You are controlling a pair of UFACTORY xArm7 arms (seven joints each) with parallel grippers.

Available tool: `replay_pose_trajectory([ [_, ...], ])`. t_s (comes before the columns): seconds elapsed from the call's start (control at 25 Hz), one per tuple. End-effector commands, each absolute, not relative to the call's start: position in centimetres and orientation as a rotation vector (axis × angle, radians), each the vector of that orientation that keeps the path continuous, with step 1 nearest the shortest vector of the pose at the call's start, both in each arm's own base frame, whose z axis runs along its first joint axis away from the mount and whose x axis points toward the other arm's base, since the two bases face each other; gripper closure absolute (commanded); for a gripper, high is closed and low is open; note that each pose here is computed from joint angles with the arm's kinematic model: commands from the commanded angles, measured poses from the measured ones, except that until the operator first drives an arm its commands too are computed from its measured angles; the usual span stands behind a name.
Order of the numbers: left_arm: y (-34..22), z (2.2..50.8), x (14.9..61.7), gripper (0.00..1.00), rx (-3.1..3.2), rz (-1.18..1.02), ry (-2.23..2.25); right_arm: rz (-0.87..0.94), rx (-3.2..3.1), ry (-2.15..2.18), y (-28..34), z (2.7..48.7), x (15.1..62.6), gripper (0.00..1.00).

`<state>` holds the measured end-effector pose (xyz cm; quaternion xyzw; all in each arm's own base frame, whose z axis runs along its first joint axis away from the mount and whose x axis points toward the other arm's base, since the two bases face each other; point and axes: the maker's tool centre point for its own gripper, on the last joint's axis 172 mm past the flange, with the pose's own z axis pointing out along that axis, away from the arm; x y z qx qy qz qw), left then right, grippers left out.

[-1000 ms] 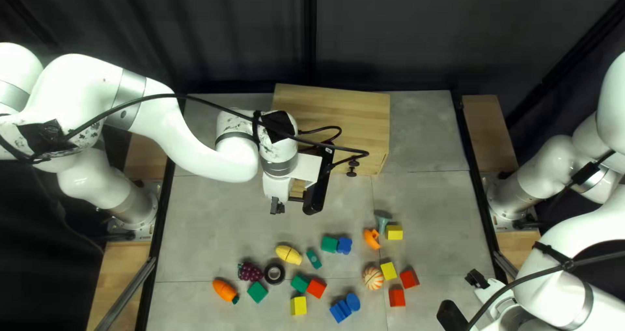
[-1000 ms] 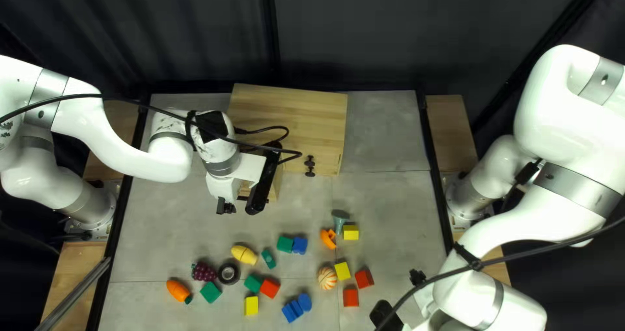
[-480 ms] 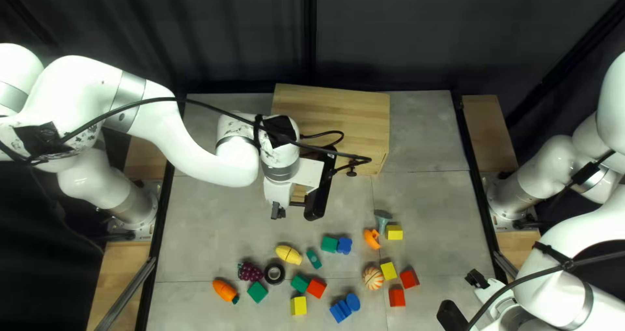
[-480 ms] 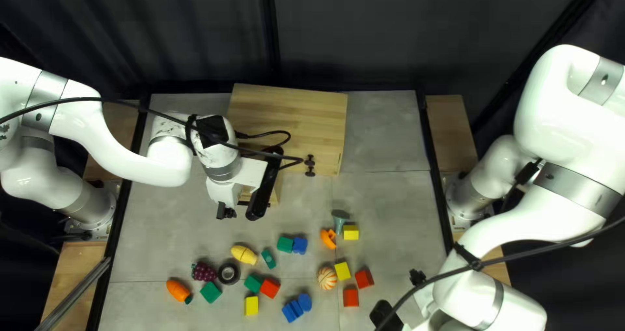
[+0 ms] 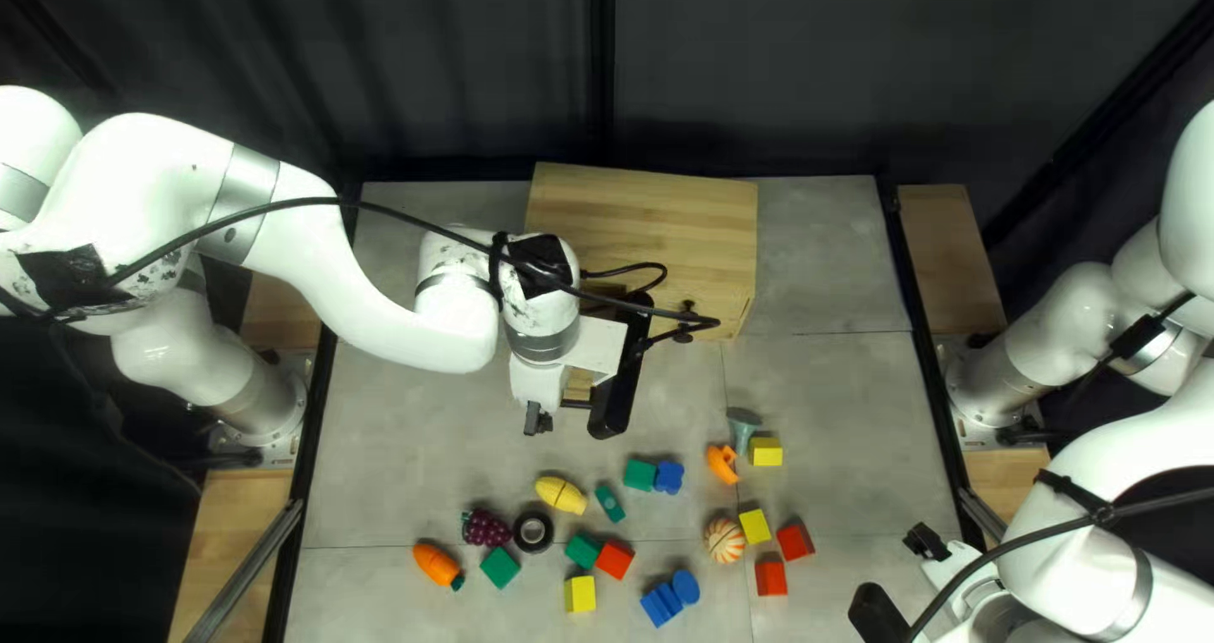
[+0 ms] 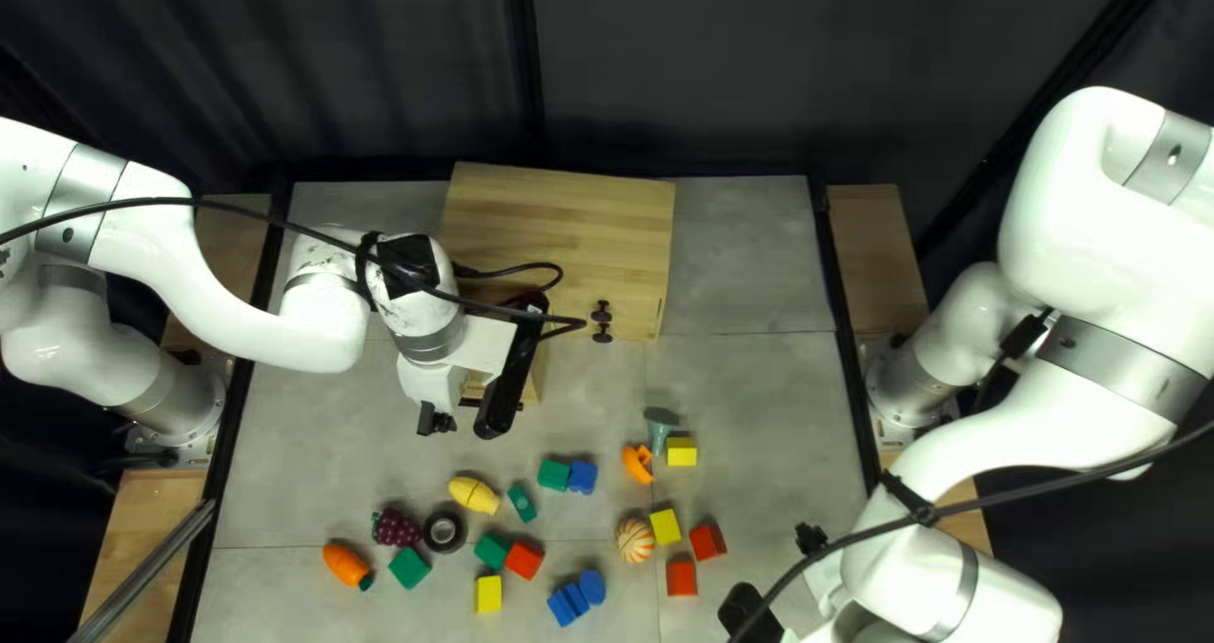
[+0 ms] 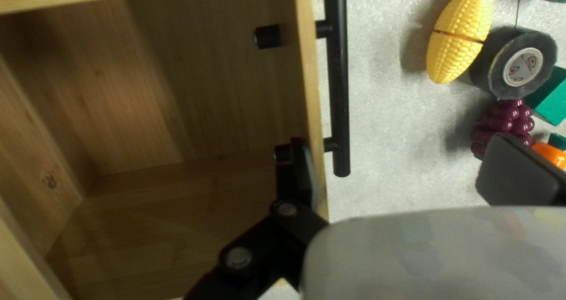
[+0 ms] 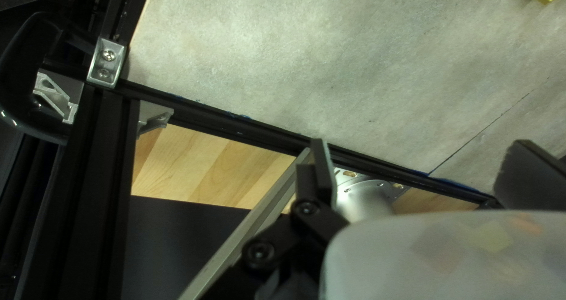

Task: Open drawers and place objects into drawer and close

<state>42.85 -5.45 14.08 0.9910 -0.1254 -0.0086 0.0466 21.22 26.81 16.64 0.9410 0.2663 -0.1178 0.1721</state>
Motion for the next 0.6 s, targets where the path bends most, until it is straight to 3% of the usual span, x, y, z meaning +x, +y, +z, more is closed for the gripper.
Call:
replay_pose_trajectory([
  [0.04, -5.9, 14.3, 42.8, 0.00, 3.026, -0.027, -0.385, -0.334, 2.671, 0.756, 26.8, 16.6, 21.2, 0.00],
  [0.6, -7.0, 14.9, 42.8, 0.00, 3.030, -0.029, -0.387, -0.334, 2.671, 0.756, 26.8, 16.6, 21.2, 0.00],
])
